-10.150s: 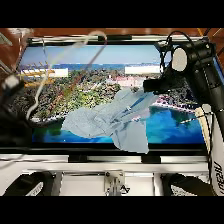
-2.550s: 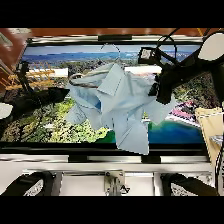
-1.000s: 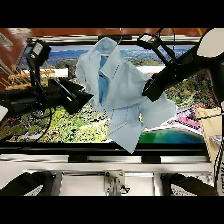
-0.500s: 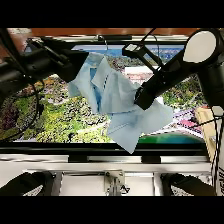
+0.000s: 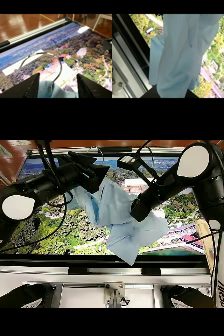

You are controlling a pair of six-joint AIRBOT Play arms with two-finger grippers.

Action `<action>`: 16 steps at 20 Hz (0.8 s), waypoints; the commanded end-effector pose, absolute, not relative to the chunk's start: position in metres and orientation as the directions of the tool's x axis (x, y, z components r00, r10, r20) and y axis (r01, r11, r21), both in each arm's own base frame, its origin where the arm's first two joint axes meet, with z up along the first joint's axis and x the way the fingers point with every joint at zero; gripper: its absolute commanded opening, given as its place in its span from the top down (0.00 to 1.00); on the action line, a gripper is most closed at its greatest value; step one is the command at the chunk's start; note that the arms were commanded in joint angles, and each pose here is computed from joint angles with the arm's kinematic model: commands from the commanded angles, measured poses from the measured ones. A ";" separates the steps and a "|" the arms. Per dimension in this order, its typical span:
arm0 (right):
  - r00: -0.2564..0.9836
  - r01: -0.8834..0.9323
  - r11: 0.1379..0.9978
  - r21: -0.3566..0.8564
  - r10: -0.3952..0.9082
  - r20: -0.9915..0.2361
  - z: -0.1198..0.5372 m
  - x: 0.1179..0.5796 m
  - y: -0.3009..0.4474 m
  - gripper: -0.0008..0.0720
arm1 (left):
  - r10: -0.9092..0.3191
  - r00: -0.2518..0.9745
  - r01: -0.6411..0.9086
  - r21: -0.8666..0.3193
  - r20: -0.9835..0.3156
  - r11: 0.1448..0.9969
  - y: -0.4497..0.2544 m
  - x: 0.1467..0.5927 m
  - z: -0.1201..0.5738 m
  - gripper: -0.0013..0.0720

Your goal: Fold the shirts.

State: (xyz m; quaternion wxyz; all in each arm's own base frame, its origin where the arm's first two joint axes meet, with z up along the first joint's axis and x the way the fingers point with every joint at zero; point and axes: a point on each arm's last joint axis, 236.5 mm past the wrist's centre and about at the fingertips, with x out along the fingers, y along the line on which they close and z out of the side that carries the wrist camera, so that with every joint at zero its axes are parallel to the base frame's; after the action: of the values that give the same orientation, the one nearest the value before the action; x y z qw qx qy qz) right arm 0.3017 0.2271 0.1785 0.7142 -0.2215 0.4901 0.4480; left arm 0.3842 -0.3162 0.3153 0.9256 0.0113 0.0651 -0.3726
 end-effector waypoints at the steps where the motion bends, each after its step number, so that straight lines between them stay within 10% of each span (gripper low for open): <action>1: 0.117 -0.856 0.499 0.133 0.437 -0.892 0.181 0.301 0.231 0.90 | -0.676 0.731 0.677 -0.029 -0.090 0.736 -0.321 0.396 0.316 0.25; 2: 0.114 -0.857 0.497 0.136 0.441 -0.890 0.181 0.300 0.232 0.90 | -0.672 0.736 0.672 -0.030 -0.082 0.740 -0.322 0.400 0.316 0.27; 3: 0.114 -0.855 0.500 0.138 0.441 -0.890 0.181 0.300 0.232 0.90 | -0.670 0.737 0.670 -0.031 -0.083 0.741 -0.323 0.402 0.313 0.42; 4: 0.114 -0.855 0.501 0.137 0.440 -0.891 0.181 0.300 0.231 0.90 | -0.670 0.737 0.670 -0.031 -0.089 0.741 -0.324 0.404 0.310 0.80; 5: 0.115 -0.855 0.501 0.137 0.440 -0.891 0.181 0.300 0.231 0.90 | -0.669 0.738 0.670 -0.031 -0.087 0.742 -0.323 0.404 0.311 0.87; 9: 0.118 -0.855 0.501 0.136 0.442 -0.889 0.181 0.301 0.232 0.85 | -0.660 0.750 0.660 -0.023 -0.038 0.751 -0.318 0.403 0.327 0.91; 11: 0.117 -0.850 0.507 0.139 0.441 -0.890 0.182 0.301 0.231 0.36 | -0.654 0.757 0.654 0.037 -0.021 0.756 -0.314 0.402 0.334 0.91; 16: 0.128 -0.847 0.519 0.118 0.413 -0.902 0.197 0.293 0.220 0.34 | -0.627 0.779 0.626 0.089 -0.017 0.775 -0.295 0.408 0.350 0.91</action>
State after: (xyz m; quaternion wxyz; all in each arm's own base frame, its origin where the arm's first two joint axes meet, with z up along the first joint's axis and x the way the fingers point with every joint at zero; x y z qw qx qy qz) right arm 0.2960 0.2273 0.1891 0.7157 -0.2135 0.4911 0.4483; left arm 0.4044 -0.3051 0.3419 0.9391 0.0275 0.0024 -0.3426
